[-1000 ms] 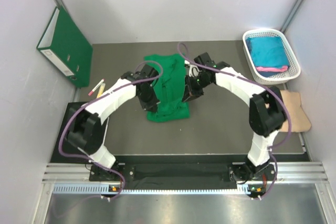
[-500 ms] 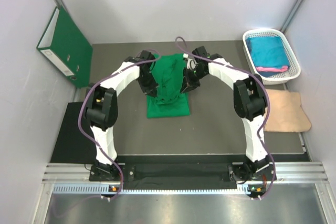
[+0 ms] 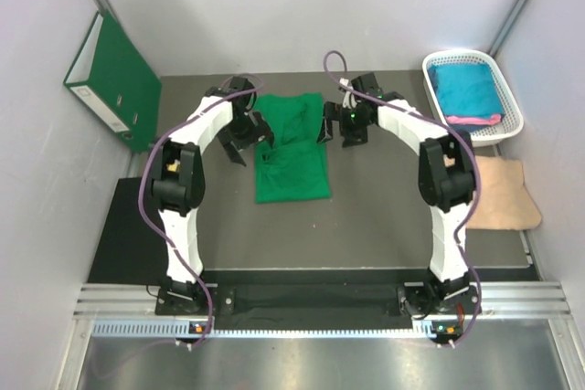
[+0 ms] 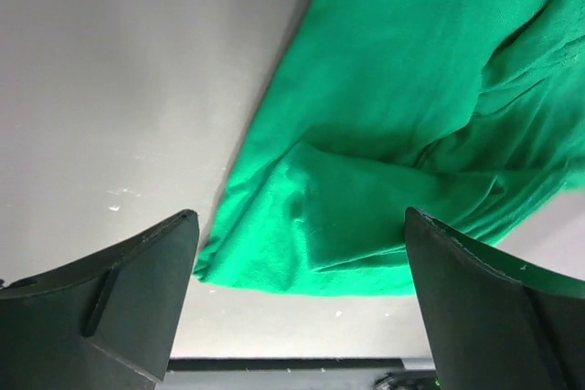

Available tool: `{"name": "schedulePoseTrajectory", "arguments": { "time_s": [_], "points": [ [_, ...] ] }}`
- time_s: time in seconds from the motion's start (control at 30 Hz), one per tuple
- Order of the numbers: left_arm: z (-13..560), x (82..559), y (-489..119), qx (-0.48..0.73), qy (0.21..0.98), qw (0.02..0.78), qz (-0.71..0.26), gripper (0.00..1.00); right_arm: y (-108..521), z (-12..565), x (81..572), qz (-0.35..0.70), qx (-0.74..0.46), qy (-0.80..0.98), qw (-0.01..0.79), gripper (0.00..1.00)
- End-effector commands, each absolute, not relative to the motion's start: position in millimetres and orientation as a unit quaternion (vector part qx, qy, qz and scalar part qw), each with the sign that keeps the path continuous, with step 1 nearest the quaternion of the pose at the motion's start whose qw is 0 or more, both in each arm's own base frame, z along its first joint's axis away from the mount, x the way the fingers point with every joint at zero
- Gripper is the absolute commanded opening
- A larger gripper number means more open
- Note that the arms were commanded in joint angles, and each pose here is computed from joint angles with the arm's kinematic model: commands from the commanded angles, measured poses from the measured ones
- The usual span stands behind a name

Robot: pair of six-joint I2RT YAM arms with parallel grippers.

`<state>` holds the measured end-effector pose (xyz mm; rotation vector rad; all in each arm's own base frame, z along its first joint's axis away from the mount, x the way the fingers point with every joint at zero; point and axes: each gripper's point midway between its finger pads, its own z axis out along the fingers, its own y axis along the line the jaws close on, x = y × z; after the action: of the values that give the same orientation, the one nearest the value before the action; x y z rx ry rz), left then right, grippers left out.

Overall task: Fold and stack the t-shirts
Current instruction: Fold the folded rectangular tshirt in 1/3 of the way, then grab one side of the 2/3 rectangular tshirt with both arms

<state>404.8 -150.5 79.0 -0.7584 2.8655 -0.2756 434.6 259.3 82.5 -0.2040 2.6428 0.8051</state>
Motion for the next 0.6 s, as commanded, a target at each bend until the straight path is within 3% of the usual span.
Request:
{"name": "schedulePoseTrajectory", "arguments": {
  "time_s": [0.0, 0.13, 0.33, 0.57],
  "points": [
    [112, 387, -137, -0.245, 0.958, 0.124, -0.083, 0.98, 237, 164, 442, 0.261, -0.080, 0.911, 0.309, 1.00],
    [102, 356, -132, -0.256, 0.955, 0.117, -0.089, 0.94, 229, 132, 397, 0.275, -0.070, 0.930, 0.233, 1.00],
    [89, 315, -120, -0.288, 0.946, 0.121, -0.086, 0.98, 235, 75, 321, 0.343, -0.026, 0.932, 0.112, 1.00],
    [76, 293, -136, -0.284, 0.941, 0.118, -0.145, 0.91, 243, 44, 286, 0.382, -0.001, 0.922, 0.071, 0.96]
  ]
}}
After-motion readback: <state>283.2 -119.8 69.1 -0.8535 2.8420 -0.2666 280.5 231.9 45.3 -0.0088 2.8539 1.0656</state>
